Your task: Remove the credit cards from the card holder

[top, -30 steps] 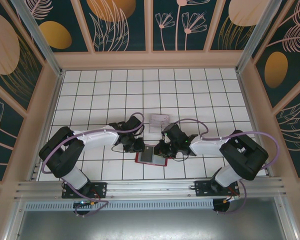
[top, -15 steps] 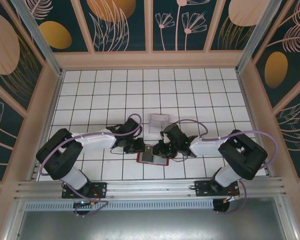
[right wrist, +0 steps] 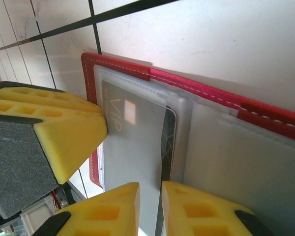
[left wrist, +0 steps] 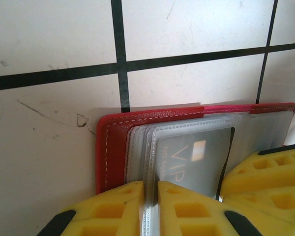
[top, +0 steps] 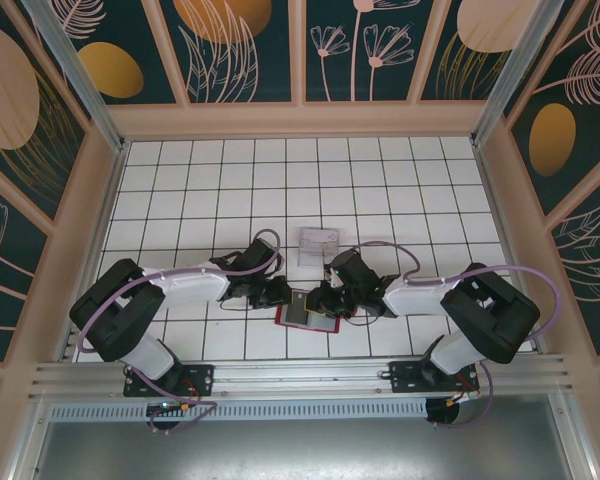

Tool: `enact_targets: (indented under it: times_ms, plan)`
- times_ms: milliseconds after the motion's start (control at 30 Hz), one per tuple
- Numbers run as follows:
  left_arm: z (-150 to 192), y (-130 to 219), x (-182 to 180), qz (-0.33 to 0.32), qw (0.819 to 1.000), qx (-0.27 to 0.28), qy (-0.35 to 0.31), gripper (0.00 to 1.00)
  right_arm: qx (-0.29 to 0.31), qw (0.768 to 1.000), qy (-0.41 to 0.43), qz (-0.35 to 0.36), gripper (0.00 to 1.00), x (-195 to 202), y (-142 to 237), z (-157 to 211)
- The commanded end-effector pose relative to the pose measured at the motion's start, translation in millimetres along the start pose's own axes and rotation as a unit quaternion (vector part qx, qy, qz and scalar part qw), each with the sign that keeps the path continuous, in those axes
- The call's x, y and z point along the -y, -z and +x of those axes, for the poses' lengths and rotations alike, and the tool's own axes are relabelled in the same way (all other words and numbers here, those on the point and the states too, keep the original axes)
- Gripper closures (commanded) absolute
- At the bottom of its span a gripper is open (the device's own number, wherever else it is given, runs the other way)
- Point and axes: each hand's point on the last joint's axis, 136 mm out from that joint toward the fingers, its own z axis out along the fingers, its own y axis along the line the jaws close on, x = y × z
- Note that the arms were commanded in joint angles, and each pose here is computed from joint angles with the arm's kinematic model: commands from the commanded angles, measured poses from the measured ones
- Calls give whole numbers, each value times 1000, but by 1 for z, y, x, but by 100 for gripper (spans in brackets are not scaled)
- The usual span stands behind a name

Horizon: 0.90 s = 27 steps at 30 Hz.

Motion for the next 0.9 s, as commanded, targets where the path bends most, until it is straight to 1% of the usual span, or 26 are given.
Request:
enact_targets:
  times_ms: [0,167,467,867]
  plan:
    - [34,-12,-58,-98,993,-46,38,83,7,1000,-14,18,78,11,4,2]
    - [34,-11,-59,-98,993,-44,39,83,22,1000,-19,12,76,9,10,0]
    - [33,-11,-58,-96,994,-42,40,83,12,1000,-21,8,75,7,3,-1]
    - [33,-11,-57,-93,994,-42,40,83,14,999,-11,-32,75,-15,3,-6]
